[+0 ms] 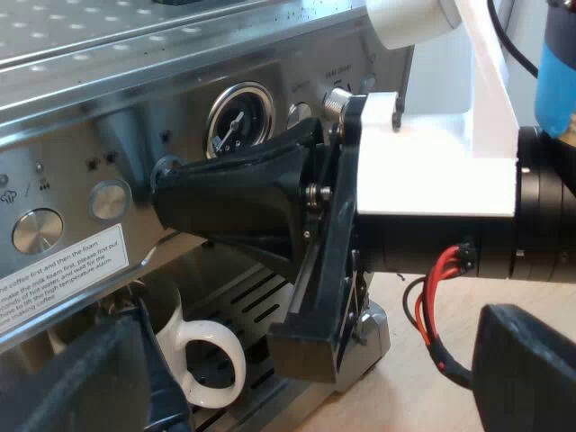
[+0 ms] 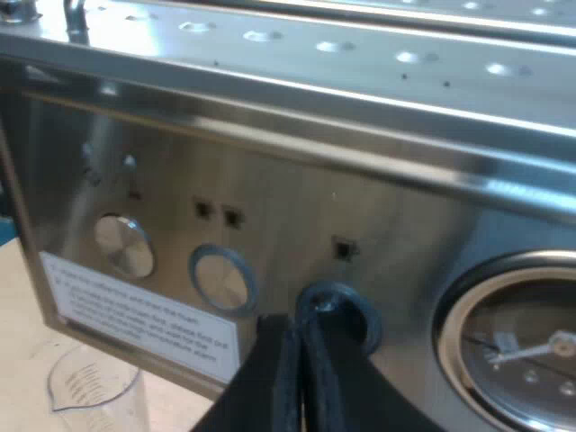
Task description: Place mug into machine
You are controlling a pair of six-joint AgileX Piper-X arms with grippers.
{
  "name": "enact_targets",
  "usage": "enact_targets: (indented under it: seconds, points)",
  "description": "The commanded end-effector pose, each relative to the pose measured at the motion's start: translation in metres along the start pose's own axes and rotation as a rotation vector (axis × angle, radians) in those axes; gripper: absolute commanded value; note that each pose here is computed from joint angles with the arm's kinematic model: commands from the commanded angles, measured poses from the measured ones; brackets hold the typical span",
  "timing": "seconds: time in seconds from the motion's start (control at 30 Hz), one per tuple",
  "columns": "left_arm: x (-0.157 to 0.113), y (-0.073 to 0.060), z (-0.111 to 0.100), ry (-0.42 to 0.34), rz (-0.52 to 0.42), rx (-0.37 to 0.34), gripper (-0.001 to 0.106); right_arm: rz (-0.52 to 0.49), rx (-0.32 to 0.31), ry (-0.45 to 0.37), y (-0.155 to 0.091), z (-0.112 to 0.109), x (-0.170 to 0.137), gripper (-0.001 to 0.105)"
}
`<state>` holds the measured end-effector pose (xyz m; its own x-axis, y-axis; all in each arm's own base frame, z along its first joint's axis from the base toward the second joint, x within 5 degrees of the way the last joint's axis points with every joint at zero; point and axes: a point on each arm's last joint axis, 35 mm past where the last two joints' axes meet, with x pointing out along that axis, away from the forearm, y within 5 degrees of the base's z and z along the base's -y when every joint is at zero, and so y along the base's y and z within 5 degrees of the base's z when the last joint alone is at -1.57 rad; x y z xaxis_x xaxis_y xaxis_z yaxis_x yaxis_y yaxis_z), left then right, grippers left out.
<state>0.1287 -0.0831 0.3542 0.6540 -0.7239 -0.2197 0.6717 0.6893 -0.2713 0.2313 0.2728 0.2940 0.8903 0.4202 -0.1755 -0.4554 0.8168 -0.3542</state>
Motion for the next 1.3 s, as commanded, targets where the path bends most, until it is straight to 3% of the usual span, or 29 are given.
enact_targets:
  seconds: [0.03, 0.73, 1.07, 1.1, 1.2, 1.27, 1.3]
  points:
    - [-0.002, -0.002, 0.002, -0.017, -0.013, -0.002, 0.079, -0.098, 0.002, 0.006, -0.008, 0.003, 0.002, 0.000]
    - [-0.002, -0.002, 0.002, -0.017, -0.013, -0.002, 0.079, -0.080, -0.007, 0.009, -0.010, 0.007, -0.004, 0.000]
    - [-0.002, -0.002, 0.002, -0.017, -0.013, -0.002, 0.079, 0.033, -0.057, 0.044, -0.004, 0.020, -0.035, 0.000]
    - [-0.003, -0.002, 0.002, -0.020, -0.014, -0.001, 0.079, 0.040, -0.063, 0.050, -0.004, 0.020, -0.037, 0.002]
    - [-0.009, -0.005, 0.004, -0.038, -0.018, 0.005, 0.079, 0.058, -0.076, 0.062, -0.004, 0.022, -0.045, 0.023]
    - [-0.016, -0.007, 0.004, -0.055, -0.022, 0.011, 0.079, 0.061, -0.076, 0.074, -0.007, 0.023, -0.050, 0.052]
    - [-0.018, -0.008, 0.005, -0.060, -0.023, 0.013, 0.079, 0.062, -0.076, 0.076, -0.008, 0.023, -0.051, 0.056]
